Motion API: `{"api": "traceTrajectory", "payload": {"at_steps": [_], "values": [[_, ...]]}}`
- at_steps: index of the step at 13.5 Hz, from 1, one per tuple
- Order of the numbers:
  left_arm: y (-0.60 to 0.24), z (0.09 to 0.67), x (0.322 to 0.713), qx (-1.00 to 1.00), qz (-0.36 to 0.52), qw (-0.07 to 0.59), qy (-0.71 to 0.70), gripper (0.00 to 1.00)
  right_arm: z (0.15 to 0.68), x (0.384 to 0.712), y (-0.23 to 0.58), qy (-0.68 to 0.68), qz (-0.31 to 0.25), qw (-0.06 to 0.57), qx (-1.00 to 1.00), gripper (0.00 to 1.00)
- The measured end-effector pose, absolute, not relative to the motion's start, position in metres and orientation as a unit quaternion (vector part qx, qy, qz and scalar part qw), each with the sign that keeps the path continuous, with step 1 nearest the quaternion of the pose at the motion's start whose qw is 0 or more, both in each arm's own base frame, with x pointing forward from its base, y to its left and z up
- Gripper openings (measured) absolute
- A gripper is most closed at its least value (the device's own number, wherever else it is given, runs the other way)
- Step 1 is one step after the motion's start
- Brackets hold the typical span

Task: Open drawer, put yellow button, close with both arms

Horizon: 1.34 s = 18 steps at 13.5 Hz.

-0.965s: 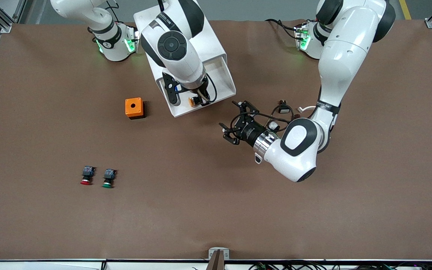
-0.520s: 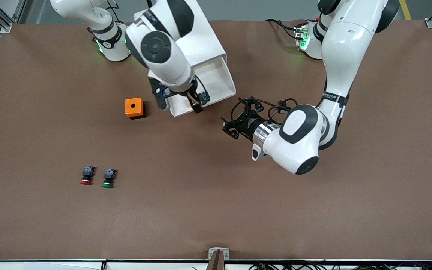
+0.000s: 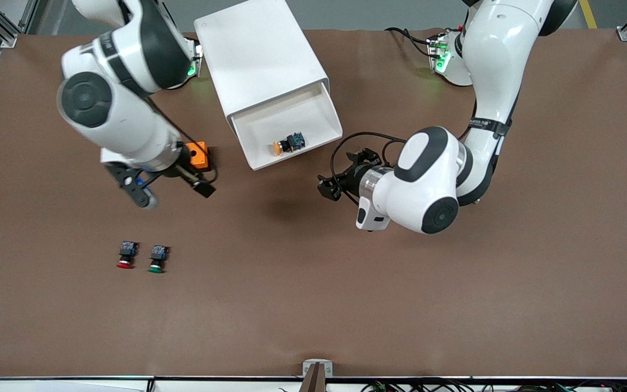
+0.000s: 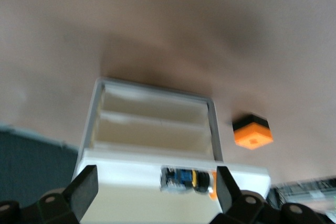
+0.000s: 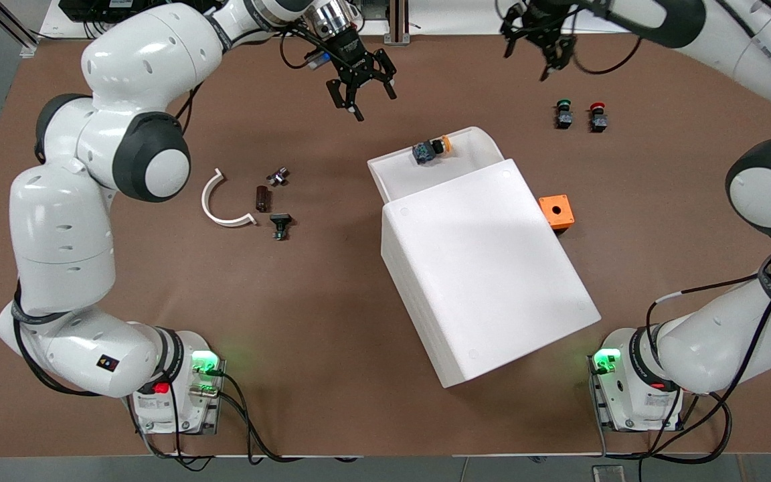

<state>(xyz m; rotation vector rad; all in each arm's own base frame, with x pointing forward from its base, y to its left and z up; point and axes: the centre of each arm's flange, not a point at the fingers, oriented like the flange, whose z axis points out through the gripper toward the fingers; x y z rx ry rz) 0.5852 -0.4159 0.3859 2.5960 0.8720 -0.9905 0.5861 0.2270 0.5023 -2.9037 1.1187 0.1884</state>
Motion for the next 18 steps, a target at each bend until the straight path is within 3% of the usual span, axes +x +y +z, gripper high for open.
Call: {"api": "traceTrajectory", "payload": {"at_steps": [5,11,18], "values": [[-0.481,0.392,0.541,0.958,-0.184,0.038,0.218,1.0,0.512,0.621,0.101,0.229,0.043,0.033,-0.972,1.0],[-0.544,0.398,0.483,0.981,-0.103,0.011,0.163,1.0,0.535,0.621,-0.004,0.094,0.017,0.01,-0.995,1.0],[-0.542,0.391,0.505,0.988,-0.014,0.023,0.154,1.0,0.588,0.596,-0.044,0.05,-0.023,-0.013,-0.998,1.0]]}}
